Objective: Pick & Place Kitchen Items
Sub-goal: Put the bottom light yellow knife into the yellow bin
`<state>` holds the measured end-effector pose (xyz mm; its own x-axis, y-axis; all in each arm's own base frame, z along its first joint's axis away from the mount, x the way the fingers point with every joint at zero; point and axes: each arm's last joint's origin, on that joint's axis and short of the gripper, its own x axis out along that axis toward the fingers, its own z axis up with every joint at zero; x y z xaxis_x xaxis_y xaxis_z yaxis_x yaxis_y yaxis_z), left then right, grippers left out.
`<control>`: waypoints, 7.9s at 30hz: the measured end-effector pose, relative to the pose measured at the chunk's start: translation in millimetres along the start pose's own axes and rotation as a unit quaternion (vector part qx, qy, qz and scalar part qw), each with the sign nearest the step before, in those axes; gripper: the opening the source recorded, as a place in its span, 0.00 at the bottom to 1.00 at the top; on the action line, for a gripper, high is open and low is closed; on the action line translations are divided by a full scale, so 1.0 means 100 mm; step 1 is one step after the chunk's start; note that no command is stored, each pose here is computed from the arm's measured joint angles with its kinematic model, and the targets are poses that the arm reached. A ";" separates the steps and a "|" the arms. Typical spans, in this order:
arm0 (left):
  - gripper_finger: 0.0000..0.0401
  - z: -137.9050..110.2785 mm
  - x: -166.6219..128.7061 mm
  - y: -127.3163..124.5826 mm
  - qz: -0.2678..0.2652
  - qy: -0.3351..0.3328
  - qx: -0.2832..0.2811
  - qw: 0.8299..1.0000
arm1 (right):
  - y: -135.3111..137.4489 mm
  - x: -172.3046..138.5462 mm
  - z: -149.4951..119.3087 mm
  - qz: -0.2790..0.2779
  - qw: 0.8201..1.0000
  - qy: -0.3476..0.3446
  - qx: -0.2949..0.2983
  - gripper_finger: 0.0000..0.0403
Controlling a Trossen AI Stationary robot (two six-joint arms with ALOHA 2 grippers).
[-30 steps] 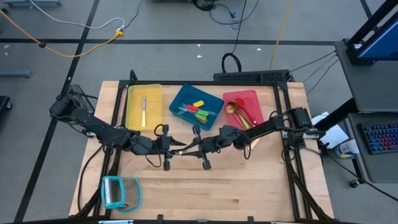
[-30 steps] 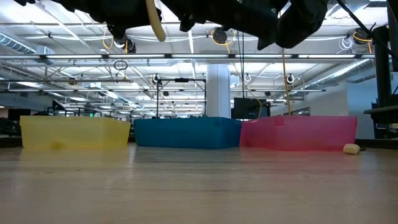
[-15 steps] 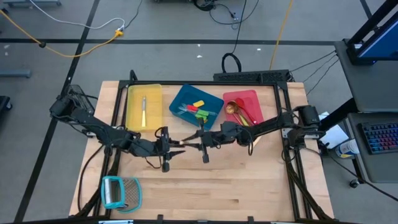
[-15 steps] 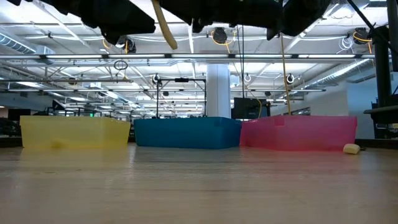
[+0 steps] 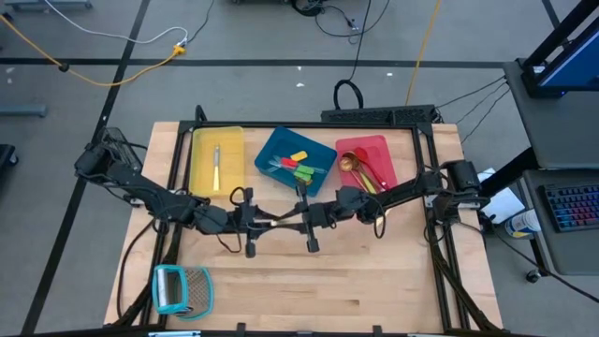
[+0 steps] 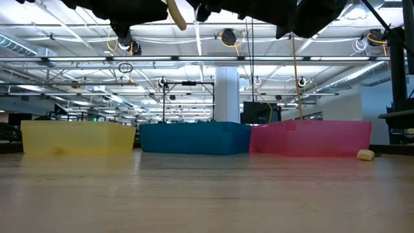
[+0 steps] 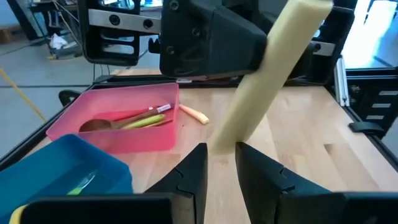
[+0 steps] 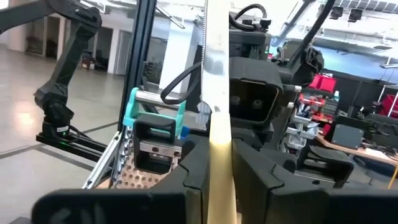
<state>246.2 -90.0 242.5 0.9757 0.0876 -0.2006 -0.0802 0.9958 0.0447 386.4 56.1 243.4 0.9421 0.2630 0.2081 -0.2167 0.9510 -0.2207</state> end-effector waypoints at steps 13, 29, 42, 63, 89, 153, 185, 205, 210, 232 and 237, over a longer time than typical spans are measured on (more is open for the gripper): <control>0.22 0.08 -0.03 -0.05 -0.009 -0.041 0.015 0.999 | 0.01 0.00 0.04 -0.001 1.000 -0.019 0.002 0.11; 0.22 0.09 0.05 0.11 -0.006 -0.040 -0.066 0.997 | 0.00 0.00 0.03 -0.009 1.000 -0.016 -0.001 0.10; 0.22 0.09 0.07 0.13 -0.047 -0.038 0.010 0.998 | -0.03 0.00 -0.01 -0.026 1.000 0.003 -0.003 0.05; 0.22 -0.17 0.06 0.15 -0.030 0.093 0.028 0.995 | 0.05 -0.21 -0.29 -0.009 0.966 0.246 0.077 0.14; 0.22 -0.43 0.35 0.49 -0.085 0.165 0.083 0.979 | 0.22 -0.45 -1.26 -0.189 0.878 0.418 0.140 0.35; 0.13 -1.34 0.74 0.31 -0.157 0.305 0.130 0.930 | 0.47 -0.31 -0.97 -0.123 0.925 0.353 0.069 0.35; 0.14 -0.49 -0.51 0.38 0.126 0.319 0.075 0.936 | 0.54 -0.29 -0.90 -0.136 0.929 0.343 0.022 0.35; 0.14 -0.55 -1.03 0.98 0.471 0.297 -0.163 0.815 | 0.54 -0.29 -0.90 -0.137 0.930 0.339 0.030 0.35; 0.15 -0.57 -1.02 1.07 0.488 0.318 -0.182 0.793 | 0.54 -0.28 -0.88 -0.138 0.933 0.330 0.033 0.35; 0.17 -1.33 -1.03 1.37 0.552 0.315 -0.307 0.708 | 0.53 -0.24 -0.84 -0.143 0.942 0.301 0.039 0.35; 0.19 -1.33 -1.01 1.41 0.554 0.311 -0.311 0.707 | 0.53 -0.24 -0.84 -0.143 0.942 0.301 0.039 0.35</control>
<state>109.2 45.7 138.8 -0.0183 0.6264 -0.7793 -0.9876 0.1100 0.1116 373.7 86.1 146.9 0.9342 -0.1236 -0.3345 0.0722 0.9841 -0.1622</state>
